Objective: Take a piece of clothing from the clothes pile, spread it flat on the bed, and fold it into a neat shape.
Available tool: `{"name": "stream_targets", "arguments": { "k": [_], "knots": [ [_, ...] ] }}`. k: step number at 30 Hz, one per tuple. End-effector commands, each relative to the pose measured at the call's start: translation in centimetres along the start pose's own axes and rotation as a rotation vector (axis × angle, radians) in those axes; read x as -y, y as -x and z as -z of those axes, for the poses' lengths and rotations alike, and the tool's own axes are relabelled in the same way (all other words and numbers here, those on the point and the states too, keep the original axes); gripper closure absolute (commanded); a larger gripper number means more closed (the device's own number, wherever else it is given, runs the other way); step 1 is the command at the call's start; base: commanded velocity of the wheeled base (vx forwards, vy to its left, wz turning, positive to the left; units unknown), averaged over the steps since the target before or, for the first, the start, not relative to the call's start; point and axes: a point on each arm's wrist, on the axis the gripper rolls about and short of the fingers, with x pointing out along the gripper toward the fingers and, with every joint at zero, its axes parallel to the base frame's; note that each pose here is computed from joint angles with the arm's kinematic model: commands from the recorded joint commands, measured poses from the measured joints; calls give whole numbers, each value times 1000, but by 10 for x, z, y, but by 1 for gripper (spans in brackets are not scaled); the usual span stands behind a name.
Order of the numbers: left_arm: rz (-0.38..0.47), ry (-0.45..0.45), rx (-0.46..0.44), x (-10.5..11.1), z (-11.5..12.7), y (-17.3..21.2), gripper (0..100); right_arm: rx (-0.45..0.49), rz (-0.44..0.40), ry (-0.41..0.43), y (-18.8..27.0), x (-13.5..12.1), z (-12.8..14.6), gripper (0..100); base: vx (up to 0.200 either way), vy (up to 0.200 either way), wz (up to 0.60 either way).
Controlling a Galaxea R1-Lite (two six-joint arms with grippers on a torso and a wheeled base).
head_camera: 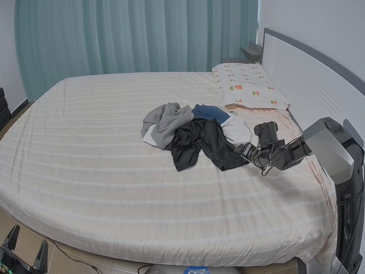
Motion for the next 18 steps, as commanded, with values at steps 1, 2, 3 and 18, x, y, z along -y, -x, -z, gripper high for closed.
{"name": "stream_targets", "arguments": {
  "k": [1,2,3,18],
  "knots": [
    [0,-1,2,0,4,0,0,-9,15,-33,-25,7,11,0,0,0,0],
    [0,-1,0,0,5,0,0,-7,13,-45,-31,6,13,0,0,0,0],
    [0,1,2,0,4,0,0,-4,11,-54,-36,6,15,0,0,0,0],
    [0,1,2,0,4,0,0,28,-22,-61,-56,-9,24,0,0,0,0]
  ]
}}
